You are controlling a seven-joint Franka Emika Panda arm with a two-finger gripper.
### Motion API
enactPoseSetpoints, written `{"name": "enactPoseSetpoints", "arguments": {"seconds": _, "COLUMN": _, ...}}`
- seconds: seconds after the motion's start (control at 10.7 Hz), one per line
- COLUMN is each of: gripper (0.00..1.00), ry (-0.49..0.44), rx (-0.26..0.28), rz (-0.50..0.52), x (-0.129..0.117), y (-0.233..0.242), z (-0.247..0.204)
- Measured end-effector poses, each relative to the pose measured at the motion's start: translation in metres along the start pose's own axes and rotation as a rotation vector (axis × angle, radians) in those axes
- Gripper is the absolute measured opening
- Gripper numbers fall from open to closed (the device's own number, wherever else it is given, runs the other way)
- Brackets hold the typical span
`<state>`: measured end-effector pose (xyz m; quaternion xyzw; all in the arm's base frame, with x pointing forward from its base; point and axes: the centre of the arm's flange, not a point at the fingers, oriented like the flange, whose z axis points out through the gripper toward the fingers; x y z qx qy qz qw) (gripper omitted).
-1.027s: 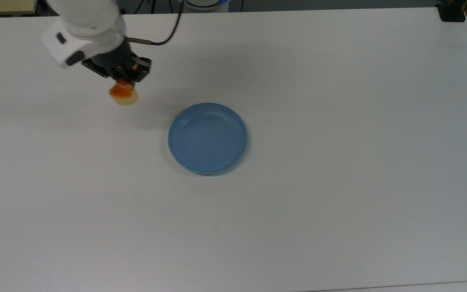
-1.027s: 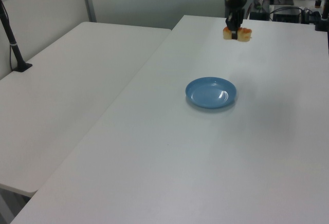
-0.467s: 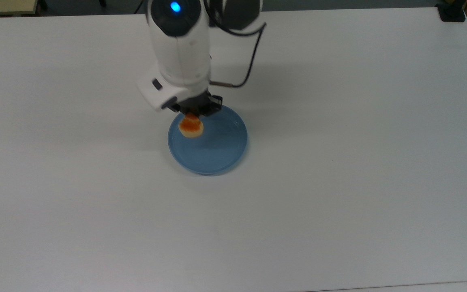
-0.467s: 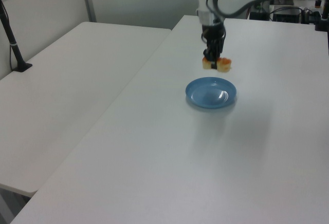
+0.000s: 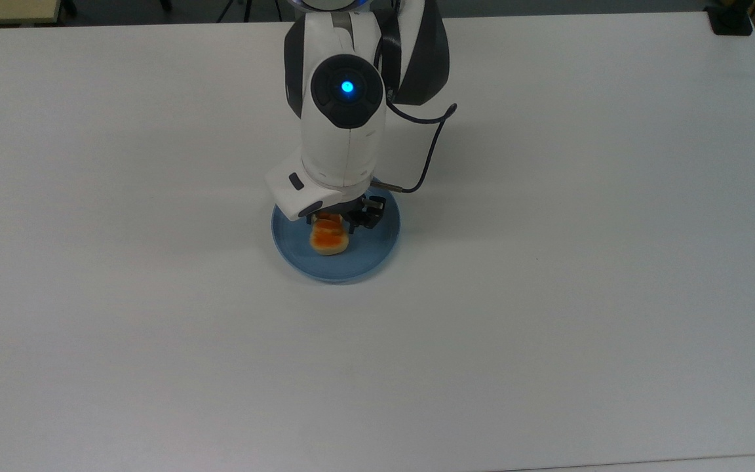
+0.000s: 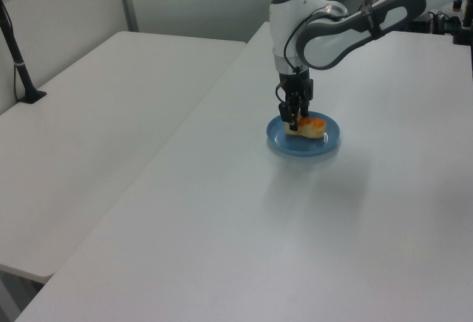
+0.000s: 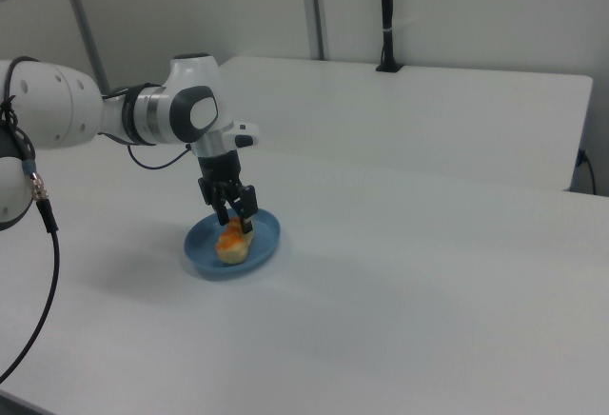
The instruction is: Put the bread on a plate
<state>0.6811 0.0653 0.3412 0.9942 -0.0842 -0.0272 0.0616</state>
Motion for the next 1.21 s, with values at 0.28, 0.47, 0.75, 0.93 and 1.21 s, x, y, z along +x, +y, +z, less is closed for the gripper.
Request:
{"name": "enactPoseSetpoints", "arguments": {"seconds": 0.28, "gripper": 1.0, "ry": 0.014, "rx": 0.0, "rz": 0.002, "x": -0.001, "y": -0.003, "z": -0.008}}
{"name": "enactPoseSetpoints", "arguments": {"seconds": 0.47, "gripper": 1.0, "ry": 0.046, "rx": 0.006, "rz": 0.02, "x": -0.003, "y": 0.011, "z": -0.043}}
{"name": "enactPoseSetpoints", "arguments": {"seconds": 0.75, "gripper": 1.0, "ry": 0.065, "rx": 0.031, "rz": 0.007, "x": -0.027, "y": 0.08, "z": -0.138}}
{"name": "enactPoseSetpoints", "arguments": {"seconds": 0.93, "gripper": 1.0, "ry": 0.049, "rx": 0.073, "rz": -0.042, "x": -0.049, "y": 0.128, "z": -0.18}}
{"name": "enactPoseSetpoints", "arguments": {"seconds": 1.21, "gripper": 1.0, "ry": 0.067, "rx": 0.092, "rz": -0.055, "x": -0.065, "y": 0.161, "z": -0.208}}
